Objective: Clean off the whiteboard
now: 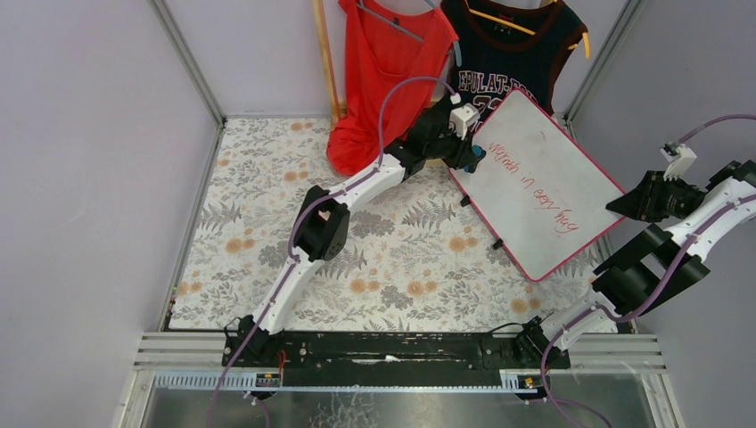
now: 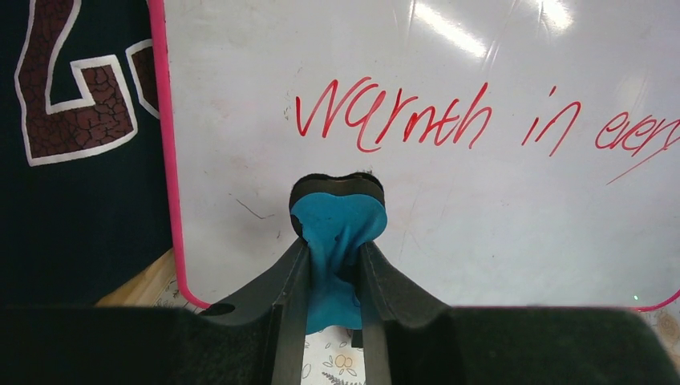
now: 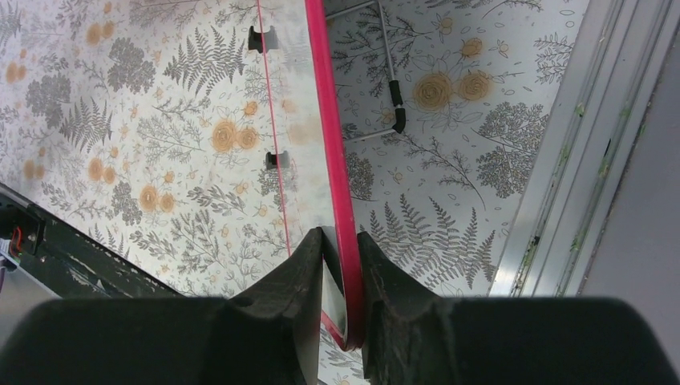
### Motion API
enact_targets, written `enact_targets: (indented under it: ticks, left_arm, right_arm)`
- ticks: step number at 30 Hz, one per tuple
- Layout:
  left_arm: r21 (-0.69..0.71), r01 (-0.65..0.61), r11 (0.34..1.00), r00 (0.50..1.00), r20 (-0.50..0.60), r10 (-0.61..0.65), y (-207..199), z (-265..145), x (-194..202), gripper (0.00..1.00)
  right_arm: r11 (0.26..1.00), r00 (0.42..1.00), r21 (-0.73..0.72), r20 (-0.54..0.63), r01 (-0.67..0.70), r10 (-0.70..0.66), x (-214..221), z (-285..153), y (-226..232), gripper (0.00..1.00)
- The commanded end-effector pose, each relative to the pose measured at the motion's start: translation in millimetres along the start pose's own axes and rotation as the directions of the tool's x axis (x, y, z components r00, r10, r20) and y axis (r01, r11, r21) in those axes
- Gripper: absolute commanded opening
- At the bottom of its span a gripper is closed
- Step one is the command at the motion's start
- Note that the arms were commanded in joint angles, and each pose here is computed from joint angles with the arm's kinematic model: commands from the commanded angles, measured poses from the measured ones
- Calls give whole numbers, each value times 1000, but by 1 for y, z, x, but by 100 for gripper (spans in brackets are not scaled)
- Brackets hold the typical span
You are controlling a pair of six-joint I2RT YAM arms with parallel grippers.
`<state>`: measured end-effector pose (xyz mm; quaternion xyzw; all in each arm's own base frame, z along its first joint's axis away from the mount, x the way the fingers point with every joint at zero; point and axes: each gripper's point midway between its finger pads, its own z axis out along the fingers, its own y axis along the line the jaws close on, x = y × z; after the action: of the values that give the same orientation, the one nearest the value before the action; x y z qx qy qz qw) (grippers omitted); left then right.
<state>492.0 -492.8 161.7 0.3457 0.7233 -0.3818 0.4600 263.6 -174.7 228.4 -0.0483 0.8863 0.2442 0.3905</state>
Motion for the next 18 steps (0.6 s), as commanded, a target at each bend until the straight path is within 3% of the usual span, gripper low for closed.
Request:
enact_targets:
  ticks: [1, 18]
  left_arm:
    - [39, -72, 997, 993, 91, 68, -15, -4, -36, 2]
    - [91, -114, 989, 986, 137, 101, -41, 7, -45, 6]
  right_arm:
    - [983, 989, 132, -86, 127, -117, 11, -27, -34, 0]
    - [965, 961, 102, -166, 242, -223, 38, -26, -17, 0]
